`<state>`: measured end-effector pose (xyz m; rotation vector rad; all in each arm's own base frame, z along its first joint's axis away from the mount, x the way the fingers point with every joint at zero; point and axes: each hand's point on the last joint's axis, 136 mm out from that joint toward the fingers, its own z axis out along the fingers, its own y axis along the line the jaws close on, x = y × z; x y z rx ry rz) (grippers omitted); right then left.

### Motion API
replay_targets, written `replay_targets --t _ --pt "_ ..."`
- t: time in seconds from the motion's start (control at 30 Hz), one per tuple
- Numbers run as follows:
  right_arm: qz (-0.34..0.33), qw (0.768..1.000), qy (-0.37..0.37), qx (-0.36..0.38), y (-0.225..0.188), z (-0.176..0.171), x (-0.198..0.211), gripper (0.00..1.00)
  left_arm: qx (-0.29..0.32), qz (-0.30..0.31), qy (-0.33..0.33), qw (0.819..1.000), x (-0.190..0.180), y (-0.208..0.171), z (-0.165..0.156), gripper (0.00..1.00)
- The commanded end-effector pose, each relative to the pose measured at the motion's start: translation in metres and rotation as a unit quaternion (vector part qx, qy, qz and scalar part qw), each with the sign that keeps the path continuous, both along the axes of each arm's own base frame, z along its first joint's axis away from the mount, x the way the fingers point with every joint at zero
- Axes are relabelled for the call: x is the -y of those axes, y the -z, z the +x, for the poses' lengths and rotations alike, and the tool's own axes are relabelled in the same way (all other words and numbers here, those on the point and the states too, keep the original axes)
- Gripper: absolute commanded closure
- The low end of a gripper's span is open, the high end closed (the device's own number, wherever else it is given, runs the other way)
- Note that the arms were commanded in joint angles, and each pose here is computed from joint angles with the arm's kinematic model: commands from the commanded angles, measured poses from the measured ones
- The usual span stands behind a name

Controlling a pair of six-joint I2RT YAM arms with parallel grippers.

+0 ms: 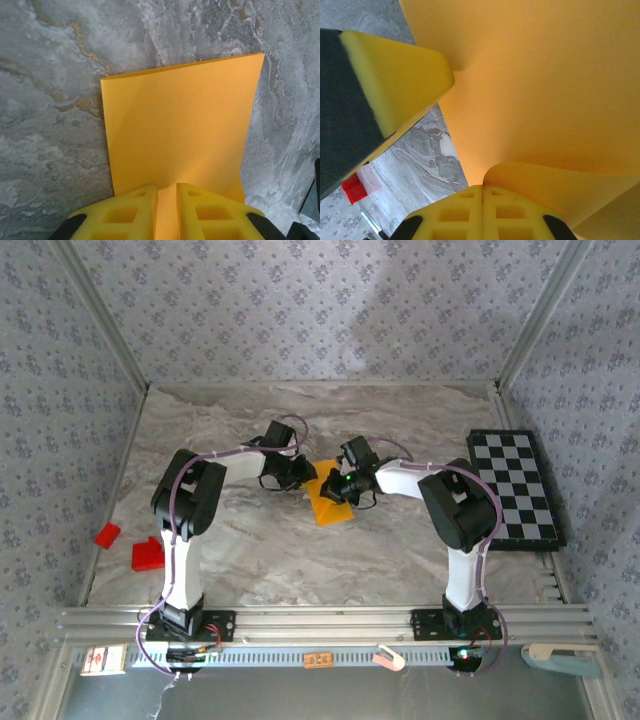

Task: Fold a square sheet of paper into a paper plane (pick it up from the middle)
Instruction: Fold the triangle a second time at the center of the table.

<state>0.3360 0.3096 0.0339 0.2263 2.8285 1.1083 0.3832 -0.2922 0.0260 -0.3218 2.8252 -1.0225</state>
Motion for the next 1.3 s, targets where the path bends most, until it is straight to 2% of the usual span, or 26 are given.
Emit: replay_targets --t 0.0,1.27 --pt "0.002 1.000 0.002 0.004 -0.003 0.006 -0.006 1.00 -0.031 0.022 0.001 0.999 -0.006 0.023 -0.015 0.81" --pt "-0.020 1.000 0.013 -0.015 0.013 0.004 0.000 1.00 -0.033 0.022 0.000 0.999 -0.007 0.024 -0.016 0.82"
